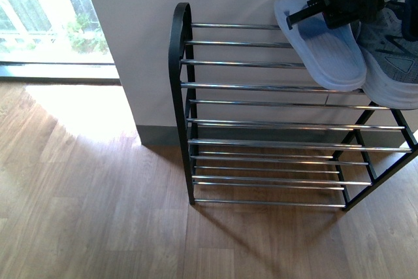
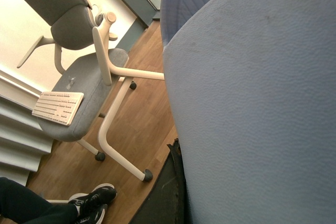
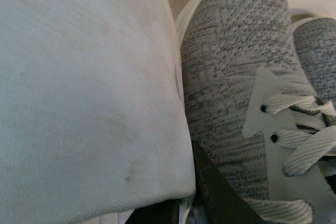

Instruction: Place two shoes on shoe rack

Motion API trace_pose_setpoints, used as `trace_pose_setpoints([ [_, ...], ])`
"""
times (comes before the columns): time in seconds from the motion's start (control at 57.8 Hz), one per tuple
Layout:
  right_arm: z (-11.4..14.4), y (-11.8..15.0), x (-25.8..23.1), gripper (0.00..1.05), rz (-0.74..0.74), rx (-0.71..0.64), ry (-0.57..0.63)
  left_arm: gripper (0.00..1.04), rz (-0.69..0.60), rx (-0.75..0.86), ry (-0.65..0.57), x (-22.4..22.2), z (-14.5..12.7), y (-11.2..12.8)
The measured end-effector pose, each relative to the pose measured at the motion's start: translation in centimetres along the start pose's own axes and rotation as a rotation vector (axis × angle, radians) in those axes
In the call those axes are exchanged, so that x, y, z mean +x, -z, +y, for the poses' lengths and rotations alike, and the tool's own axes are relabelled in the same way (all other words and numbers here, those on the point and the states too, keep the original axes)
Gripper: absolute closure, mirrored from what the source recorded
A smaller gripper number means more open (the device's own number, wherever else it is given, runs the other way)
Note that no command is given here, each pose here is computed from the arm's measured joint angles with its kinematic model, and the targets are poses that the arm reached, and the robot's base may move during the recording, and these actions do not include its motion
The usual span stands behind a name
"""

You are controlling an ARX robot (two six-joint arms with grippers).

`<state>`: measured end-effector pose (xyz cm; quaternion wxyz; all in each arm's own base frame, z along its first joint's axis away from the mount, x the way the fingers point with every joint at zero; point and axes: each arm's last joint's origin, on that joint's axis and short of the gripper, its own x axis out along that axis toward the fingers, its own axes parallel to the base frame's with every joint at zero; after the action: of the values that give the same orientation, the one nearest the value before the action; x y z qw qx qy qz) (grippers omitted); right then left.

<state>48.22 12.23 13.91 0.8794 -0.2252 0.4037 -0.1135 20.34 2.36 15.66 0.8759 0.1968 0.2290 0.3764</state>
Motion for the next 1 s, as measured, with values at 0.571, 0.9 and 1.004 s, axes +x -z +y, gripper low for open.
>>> trace_pose_setpoints([
  [0.571,-1.4,-1.1,-0.7,0.41,0.071,0.288,-0.149,1.03,0.000,0.000,0.000,0.0,0.0,0.0],
  [0.9,-8.6,-2.9,-9.0,0.10,-0.206,0.398,-0.190,1.03,0.000,0.000,0.000,0.0,0.0,0.0],
  [1.004,-11.6,-2.8,-11.8,0.09,-0.315,0.415,-0.158,1.03,0.000,0.000,0.000,0.0,0.0,0.0],
])
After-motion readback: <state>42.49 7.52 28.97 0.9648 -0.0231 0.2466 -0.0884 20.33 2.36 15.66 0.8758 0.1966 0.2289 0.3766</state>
